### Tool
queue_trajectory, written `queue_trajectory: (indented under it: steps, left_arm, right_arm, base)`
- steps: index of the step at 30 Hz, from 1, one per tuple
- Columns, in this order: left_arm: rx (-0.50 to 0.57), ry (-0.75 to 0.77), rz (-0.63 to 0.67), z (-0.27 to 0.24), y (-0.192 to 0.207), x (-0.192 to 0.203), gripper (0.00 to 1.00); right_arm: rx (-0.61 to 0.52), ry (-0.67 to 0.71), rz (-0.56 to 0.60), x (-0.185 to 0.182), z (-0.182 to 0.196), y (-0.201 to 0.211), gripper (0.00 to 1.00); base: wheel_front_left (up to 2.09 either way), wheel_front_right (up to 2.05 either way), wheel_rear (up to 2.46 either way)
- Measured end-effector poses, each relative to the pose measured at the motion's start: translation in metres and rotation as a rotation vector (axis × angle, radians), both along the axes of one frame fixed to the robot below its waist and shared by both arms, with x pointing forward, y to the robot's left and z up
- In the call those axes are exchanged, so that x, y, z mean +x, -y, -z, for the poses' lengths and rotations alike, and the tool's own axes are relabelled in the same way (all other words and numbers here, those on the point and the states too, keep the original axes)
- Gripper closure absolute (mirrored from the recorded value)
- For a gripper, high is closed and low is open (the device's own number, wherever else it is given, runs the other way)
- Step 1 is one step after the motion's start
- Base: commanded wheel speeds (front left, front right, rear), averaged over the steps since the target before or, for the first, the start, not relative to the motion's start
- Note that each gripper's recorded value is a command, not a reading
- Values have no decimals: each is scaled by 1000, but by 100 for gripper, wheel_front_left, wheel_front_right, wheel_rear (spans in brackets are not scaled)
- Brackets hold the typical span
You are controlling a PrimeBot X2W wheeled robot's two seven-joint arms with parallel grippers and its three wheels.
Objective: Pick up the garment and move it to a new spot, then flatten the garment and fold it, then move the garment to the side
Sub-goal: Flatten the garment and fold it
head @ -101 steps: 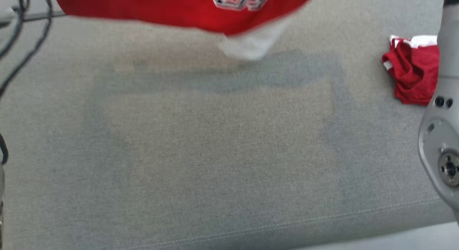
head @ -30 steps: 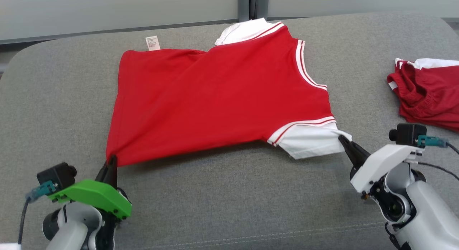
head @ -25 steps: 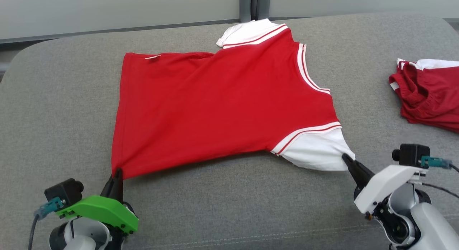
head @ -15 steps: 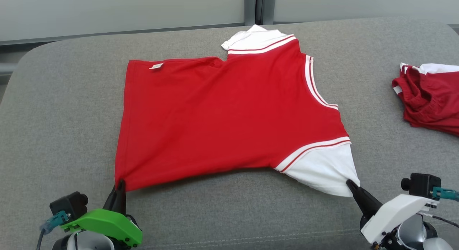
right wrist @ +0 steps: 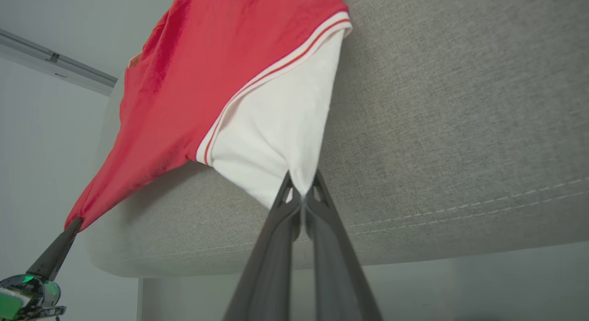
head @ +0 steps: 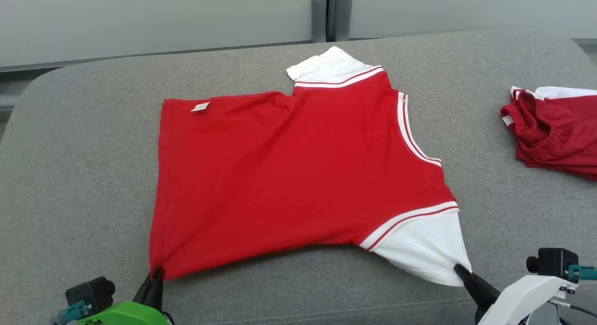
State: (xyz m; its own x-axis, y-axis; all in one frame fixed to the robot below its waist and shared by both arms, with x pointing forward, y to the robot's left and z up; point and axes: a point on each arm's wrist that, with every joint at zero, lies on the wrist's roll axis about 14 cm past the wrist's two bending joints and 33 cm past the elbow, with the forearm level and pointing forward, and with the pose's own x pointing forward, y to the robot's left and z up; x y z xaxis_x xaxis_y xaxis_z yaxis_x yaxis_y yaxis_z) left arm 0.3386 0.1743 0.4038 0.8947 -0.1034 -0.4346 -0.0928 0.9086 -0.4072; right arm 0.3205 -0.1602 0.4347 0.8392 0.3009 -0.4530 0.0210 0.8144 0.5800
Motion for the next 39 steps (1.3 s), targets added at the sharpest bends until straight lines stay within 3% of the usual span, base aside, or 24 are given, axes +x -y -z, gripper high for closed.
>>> queue_trajectory:
  steps: [11, 27, 32, 39]
  left_arm:
    - [0, -84, 30, 6, 0, -15, 100]
    - [-231, -257, -51, -1, 7, 2, 100]
    - [-220, -265, -35, -18, 9, 20, 100]
    - [-111, -211, 41, -42, 11, 51, 100]
  right_arm:
    - [-6, -38, -28, -5, 2, -5, 100]
    - [22, -26, -35, 25, -16, -1, 100]
    - [-1, -25, -55, 45, -25, 1, 100]
    - [-65, -8, -90, 78, -39, -2, 100]
  base:
    - [0, 0, 0]
    - [0, 0, 0]
    - [0, 0, 0]
    - [0, 0, 0]
